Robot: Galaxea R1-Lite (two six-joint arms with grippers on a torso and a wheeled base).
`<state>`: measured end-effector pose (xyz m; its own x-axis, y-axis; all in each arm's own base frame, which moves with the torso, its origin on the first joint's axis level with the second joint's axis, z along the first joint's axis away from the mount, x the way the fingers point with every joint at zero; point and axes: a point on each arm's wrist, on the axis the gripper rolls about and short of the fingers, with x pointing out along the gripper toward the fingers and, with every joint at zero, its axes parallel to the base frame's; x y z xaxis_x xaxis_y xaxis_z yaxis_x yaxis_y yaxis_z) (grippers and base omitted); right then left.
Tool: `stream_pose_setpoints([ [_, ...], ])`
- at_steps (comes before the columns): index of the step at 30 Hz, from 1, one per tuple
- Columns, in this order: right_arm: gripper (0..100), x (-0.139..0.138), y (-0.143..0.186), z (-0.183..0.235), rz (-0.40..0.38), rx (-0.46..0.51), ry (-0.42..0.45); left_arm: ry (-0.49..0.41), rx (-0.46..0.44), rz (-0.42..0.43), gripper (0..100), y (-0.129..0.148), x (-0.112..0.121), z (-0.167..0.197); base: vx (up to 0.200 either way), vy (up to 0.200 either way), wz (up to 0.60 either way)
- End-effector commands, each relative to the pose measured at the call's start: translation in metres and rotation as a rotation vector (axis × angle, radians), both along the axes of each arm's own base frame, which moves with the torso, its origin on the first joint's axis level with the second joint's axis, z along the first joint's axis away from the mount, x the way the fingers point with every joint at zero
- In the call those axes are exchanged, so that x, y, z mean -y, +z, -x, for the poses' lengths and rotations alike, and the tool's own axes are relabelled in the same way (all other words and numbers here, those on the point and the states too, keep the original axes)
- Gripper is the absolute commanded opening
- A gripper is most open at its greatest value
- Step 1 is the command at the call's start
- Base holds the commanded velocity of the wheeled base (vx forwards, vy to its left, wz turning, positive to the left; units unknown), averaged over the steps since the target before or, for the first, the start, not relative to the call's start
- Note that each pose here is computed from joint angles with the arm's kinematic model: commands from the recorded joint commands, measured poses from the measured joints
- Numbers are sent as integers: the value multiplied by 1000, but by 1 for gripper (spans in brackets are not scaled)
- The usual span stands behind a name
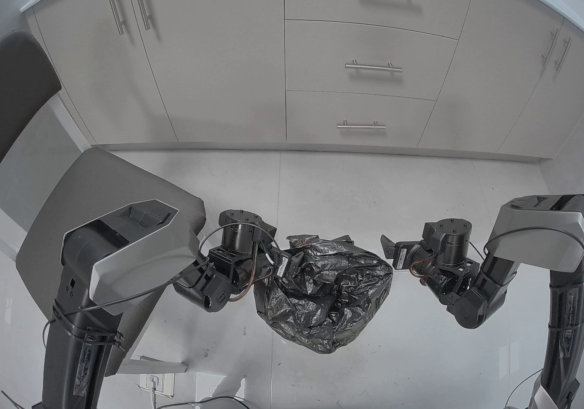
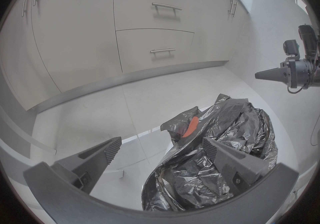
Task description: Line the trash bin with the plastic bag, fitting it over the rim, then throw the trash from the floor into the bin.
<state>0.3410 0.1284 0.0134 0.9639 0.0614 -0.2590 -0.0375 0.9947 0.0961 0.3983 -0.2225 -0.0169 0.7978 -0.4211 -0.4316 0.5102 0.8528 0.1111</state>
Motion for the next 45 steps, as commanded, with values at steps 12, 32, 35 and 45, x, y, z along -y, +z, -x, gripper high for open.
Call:
stream_pose_setpoints([
  [12, 100, 0, -4, -1, 2, -7, 0, 15, -10, -34, 100, -7, 2, -22, 0, 0, 0],
  [32, 100, -1, -11, -2, 6, 4, 2, 56, 35, -12, 100, 4, -2, -44, 0, 0, 0],
  [35, 100, -1, -12, -2, 6, 2, 2, 59, 26, -19, 100, -4, -1, -50, 0, 0, 0],
  [45, 100, -1, -20, -2, 14, -16, 2, 77, -6, -37, 100, -23, -1, -72, 0, 0, 0],
])
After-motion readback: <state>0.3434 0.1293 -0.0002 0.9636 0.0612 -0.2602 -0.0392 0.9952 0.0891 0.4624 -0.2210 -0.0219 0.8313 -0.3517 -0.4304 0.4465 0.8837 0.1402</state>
